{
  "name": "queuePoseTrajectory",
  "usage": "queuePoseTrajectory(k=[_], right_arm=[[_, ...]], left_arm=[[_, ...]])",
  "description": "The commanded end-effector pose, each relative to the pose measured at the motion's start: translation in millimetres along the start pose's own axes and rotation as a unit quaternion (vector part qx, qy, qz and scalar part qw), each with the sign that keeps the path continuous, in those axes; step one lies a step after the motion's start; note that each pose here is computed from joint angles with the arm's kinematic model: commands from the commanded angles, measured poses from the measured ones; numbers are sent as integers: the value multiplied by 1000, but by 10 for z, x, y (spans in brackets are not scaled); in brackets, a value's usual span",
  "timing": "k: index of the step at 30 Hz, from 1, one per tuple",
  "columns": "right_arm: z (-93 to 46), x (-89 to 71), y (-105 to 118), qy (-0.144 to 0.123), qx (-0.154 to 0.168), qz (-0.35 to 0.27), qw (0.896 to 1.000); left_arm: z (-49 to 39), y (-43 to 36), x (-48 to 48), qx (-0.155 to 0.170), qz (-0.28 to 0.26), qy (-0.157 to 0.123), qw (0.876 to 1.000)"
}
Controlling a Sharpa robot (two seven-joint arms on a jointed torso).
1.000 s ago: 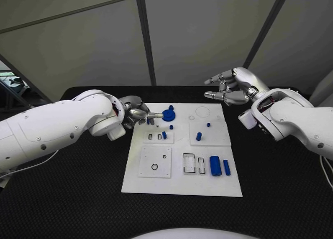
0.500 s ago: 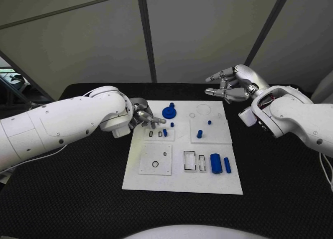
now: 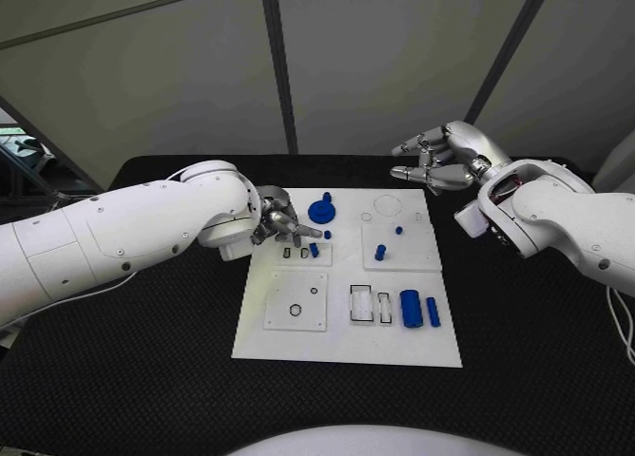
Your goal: Assemble the parts on the task board
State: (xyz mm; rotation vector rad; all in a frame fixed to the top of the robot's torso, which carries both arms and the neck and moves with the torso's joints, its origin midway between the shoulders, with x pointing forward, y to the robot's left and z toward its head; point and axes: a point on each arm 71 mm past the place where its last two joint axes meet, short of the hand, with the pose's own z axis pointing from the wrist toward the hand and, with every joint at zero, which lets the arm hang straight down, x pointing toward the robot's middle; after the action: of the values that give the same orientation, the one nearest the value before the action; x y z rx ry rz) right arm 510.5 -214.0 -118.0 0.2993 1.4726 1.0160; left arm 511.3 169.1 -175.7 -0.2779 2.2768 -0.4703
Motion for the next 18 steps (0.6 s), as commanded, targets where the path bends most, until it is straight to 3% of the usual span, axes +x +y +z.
queuePoseTrajectory(k=[1, 18], right_arm=[[16, 6, 3, 6, 2, -2, 1000], [39, 26, 3, 7, 2, -2, 1000]], left_arm=[[-5, -39, 19, 1, 12, 7, 1000], [47, -133, 56, 6, 21, 18, 1000]])
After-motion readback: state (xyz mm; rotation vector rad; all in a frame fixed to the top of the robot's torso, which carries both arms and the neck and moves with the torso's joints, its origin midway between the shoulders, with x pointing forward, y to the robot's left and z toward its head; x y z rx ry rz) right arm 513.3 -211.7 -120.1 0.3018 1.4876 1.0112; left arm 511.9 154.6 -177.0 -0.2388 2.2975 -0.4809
